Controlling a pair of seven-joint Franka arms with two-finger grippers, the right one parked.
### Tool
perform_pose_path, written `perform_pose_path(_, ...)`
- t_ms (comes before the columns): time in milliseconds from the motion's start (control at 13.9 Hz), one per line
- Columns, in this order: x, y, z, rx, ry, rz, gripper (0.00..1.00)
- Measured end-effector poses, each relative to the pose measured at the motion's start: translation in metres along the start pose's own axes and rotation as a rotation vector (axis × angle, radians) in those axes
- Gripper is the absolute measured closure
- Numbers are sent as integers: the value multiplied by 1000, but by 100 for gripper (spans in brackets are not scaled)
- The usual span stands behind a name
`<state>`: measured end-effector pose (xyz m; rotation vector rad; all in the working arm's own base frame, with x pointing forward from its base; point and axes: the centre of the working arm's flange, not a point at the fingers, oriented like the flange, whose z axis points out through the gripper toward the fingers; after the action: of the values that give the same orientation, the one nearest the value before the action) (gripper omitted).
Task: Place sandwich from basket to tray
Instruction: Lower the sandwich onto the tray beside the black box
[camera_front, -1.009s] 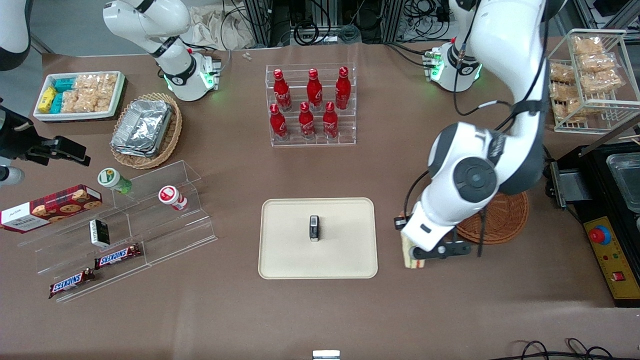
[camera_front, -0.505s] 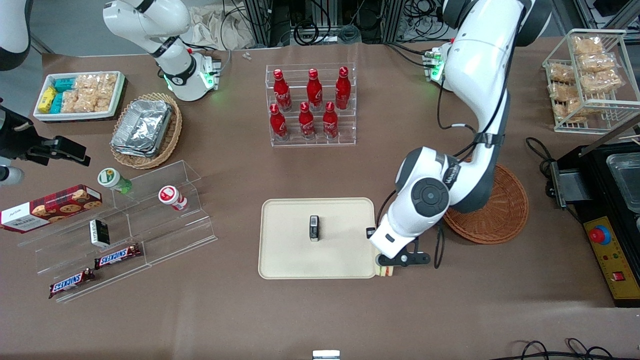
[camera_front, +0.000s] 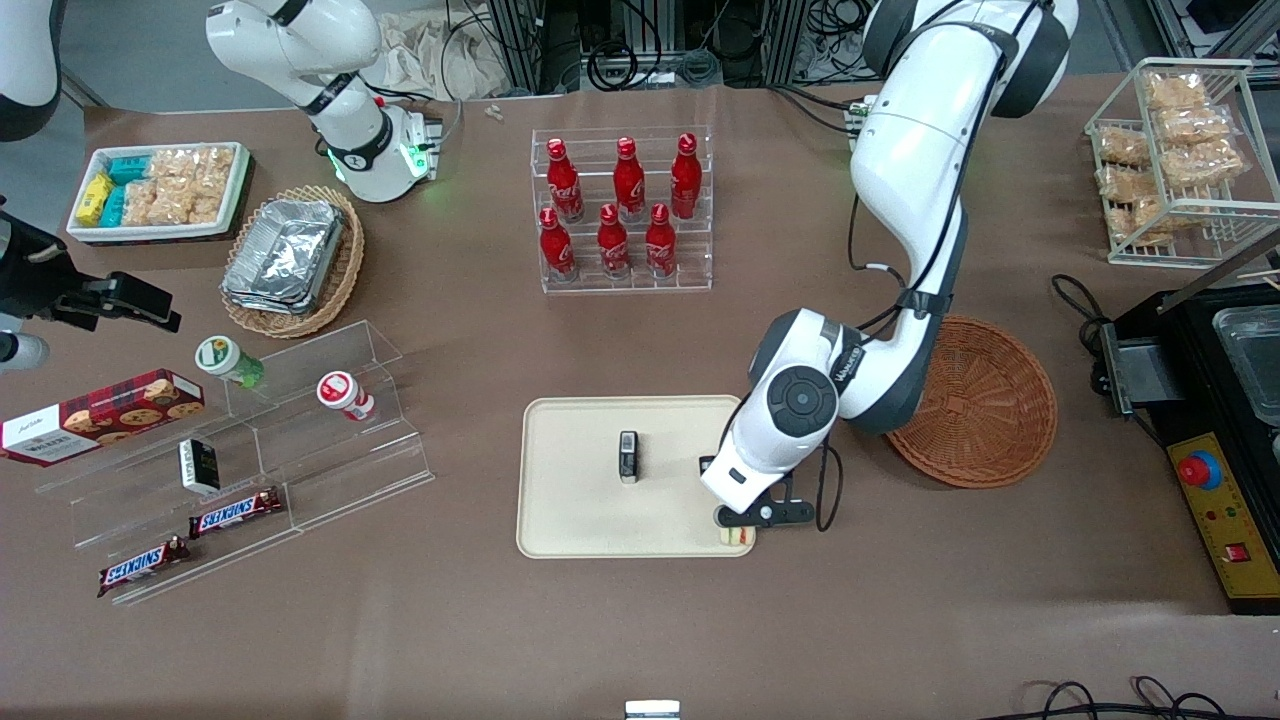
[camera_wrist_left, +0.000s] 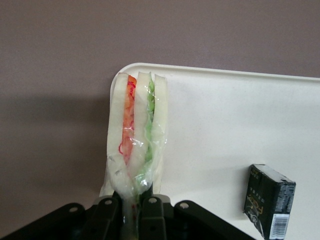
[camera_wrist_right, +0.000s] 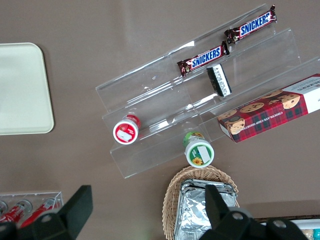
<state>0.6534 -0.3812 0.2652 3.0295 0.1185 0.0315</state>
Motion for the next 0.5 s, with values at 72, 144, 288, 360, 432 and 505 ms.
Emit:
perform_pose_path(72, 0, 0, 0, 0, 0, -8, 85)
perform_pose_path(144, 0, 0, 1, 1, -1, -12, 85)
perform_pose_path(288, -4, 5, 2, 0, -5, -15, 85)
perform_pose_path(360, -7, 9, 5, 2, -9, -20, 85)
perform_pose_path(432, -11, 12, 10, 6, -15, -25, 85)
perform_pose_path(505, -15, 15, 15, 11, -22, -28, 85)
